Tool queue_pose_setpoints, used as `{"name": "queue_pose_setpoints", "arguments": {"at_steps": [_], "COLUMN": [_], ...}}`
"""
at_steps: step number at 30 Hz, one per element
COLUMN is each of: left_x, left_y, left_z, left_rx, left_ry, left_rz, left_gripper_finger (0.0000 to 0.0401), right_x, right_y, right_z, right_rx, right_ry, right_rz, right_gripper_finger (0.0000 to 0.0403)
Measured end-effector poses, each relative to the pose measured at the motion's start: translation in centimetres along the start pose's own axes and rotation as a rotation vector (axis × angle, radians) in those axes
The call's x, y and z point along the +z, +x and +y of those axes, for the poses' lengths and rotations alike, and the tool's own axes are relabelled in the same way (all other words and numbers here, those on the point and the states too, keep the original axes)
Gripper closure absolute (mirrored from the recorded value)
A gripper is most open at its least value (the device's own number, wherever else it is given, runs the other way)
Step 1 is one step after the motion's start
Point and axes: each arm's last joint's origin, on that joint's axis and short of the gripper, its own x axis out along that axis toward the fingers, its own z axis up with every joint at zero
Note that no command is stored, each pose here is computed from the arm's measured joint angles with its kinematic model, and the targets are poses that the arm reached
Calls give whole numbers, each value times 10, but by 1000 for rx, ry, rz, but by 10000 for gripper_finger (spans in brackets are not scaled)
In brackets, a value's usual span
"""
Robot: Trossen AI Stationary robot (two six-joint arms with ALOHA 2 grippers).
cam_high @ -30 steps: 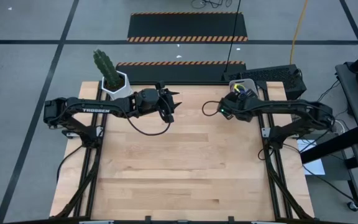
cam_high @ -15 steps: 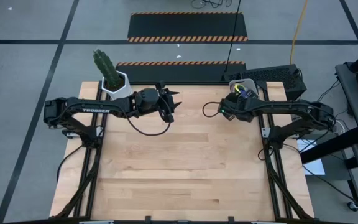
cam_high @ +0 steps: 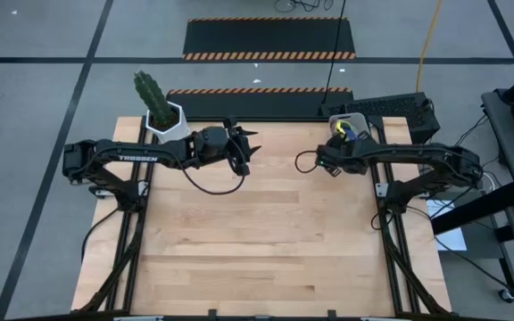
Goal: Nest measuring cups in basket
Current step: Stack the purple measuring cup on top of the green measuring cup in the gray bin
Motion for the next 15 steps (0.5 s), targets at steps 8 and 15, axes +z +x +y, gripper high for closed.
{"name": "queue_pose_setpoints", "arguments": {"at_steps": [8,15], "left_x": [2,3], "left_y": [0,0], "left_z": [1,1], "left_rx": [9,13], "left_ry": [-6,-16], "left_rz": [-18,-25], "left_gripper_finger": [199,199], "right_x": [35,65], "right_y": [-23,-22], "right_z": [-1,7], "right_rx": [124,61], "right_ry": [2,-128], "right_rz": [-17,95], "right_gripper_finger": [326,232]}}
